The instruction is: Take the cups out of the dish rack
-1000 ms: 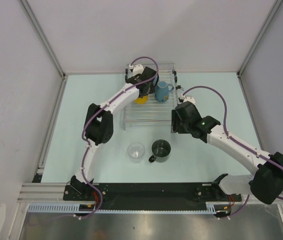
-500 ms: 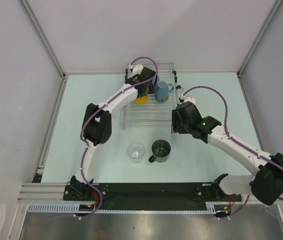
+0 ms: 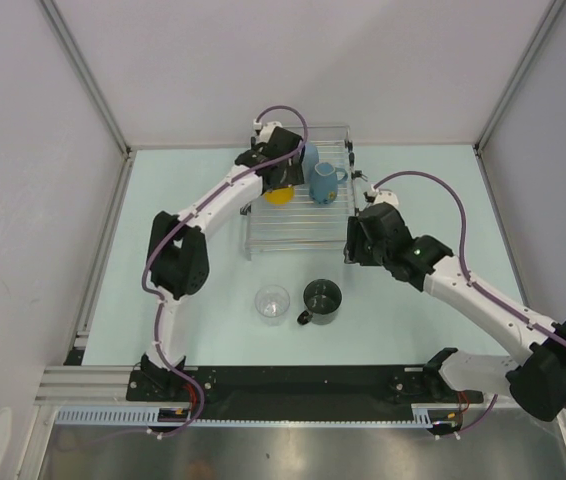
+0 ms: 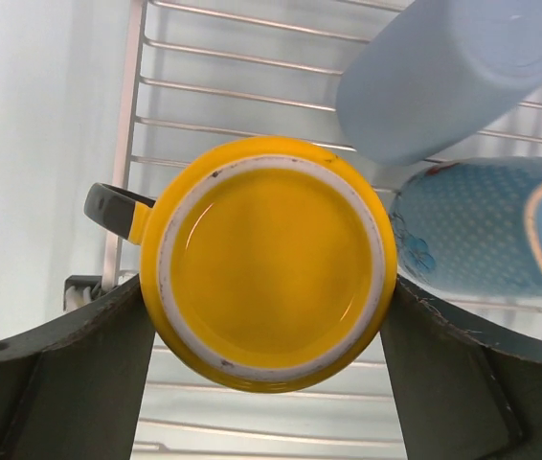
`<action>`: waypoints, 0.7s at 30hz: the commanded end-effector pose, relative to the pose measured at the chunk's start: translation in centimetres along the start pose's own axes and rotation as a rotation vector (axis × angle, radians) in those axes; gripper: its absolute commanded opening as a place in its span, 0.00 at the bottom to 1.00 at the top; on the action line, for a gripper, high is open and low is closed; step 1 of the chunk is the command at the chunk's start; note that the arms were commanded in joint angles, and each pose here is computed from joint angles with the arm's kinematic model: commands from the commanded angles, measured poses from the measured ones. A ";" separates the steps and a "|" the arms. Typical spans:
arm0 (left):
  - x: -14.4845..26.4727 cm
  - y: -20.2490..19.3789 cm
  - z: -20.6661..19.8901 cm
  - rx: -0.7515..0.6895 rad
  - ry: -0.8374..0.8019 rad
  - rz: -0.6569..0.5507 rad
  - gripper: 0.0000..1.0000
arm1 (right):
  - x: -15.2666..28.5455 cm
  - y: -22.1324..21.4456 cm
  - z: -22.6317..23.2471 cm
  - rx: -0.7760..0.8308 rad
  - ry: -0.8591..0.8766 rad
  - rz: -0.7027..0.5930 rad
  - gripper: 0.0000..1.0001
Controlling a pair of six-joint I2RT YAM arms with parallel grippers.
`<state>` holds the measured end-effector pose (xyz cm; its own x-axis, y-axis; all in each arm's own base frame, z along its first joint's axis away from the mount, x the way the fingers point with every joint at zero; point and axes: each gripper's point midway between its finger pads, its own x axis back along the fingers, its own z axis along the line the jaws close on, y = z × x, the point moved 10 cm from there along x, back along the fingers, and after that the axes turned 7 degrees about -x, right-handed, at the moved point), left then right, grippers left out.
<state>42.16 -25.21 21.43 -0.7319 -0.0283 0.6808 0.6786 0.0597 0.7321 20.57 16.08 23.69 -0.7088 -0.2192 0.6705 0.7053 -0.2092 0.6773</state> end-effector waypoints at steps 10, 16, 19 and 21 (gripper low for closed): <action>11.2 3.5 1.8 0.098 -0.558 -0.279 0.00 | 0.5 1.0 -0.5 -0.094 0.057 -0.085 0.58; 14.6 1.9 3.5 0.168 -0.886 -0.411 0.00 | 0.8 1.8 -0.3 -0.183 0.191 -0.126 0.57; 15.6 0.4 4.1 0.189 -1.062 -0.436 0.00 | 1.2 2.2 0.2 -0.213 0.283 -0.147 0.58; 15.3 -1.3 4.6 0.199 -1.159 -0.399 0.00 | 1.4 2.6 0.3 -0.248 0.340 -0.173 0.57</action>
<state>31.60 -21.02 25.92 -0.7091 0.6353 0.3057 0.5738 0.2680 0.7739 21.05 14.79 24.36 -0.7744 -0.3294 0.5402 0.6327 -0.3967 0.6650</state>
